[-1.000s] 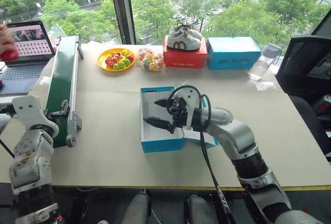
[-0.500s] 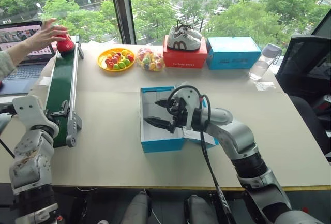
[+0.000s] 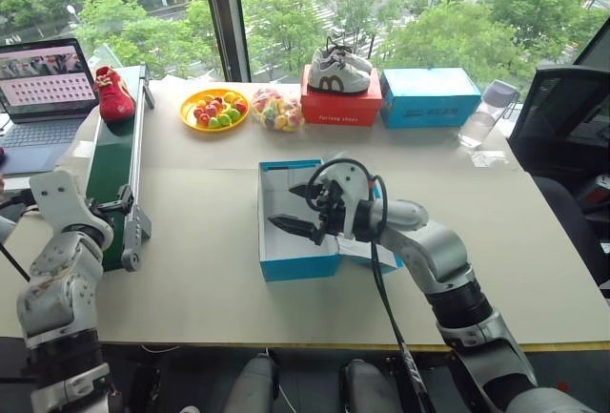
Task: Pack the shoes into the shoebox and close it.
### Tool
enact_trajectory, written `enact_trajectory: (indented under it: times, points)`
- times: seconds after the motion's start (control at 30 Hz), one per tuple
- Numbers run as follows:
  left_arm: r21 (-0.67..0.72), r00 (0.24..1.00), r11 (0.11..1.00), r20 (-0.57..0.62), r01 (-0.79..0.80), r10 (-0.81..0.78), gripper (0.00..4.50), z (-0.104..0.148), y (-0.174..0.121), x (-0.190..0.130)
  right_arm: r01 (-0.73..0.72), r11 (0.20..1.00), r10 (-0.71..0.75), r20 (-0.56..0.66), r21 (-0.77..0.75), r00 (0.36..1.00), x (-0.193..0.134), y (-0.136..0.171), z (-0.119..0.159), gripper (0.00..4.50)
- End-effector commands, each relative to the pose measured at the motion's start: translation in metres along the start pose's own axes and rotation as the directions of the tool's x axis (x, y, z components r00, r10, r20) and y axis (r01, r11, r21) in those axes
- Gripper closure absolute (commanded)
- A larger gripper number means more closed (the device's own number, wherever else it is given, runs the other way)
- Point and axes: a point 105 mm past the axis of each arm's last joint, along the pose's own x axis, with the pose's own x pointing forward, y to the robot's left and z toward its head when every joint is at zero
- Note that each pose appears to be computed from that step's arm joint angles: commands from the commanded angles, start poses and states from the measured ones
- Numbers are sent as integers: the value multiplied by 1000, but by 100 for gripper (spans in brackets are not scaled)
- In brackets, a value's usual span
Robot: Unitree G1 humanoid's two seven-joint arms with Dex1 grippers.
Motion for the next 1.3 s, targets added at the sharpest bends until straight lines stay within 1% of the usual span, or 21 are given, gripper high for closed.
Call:
enact_trajectory:
  times: [0.03,0.33,0.43,0.53,0.7,0.83,1.3]
  points:
    - [2,1000,1000,-6,-27,27,0,11,10,-2,19,999,-17,53,-29,998,-2,-2,13,5]
    - [30,999,999,-2,-37,38,0,23,18,-3,24,1000,-24,14,-5,1000,-6,-3,-3,5]
    - [37,998,998,-12,-53,54,0,25,24,-2,-20,1000,20,4,-11,1000,-8,4,-13,5]
    - [43,998,998,-30,-53,55,0,25,26,-3,-46,998,45,-23,-47,999,-8,8,-20,5]
    - [49,998,997,-16,-57,58,0,34,30,-4,-49,998,49,-7,-45,999,-6,9,-17,5]
    - [51,998,997,8,-59,58,0,41,31,-4,-22,999,22,0,-24,1000,-3,4,-18,5]
    - [42,998,997,0,-65,65,0,37,32,-5,-10,1000,10,-11,-21,1000,-2,3,-22,5]
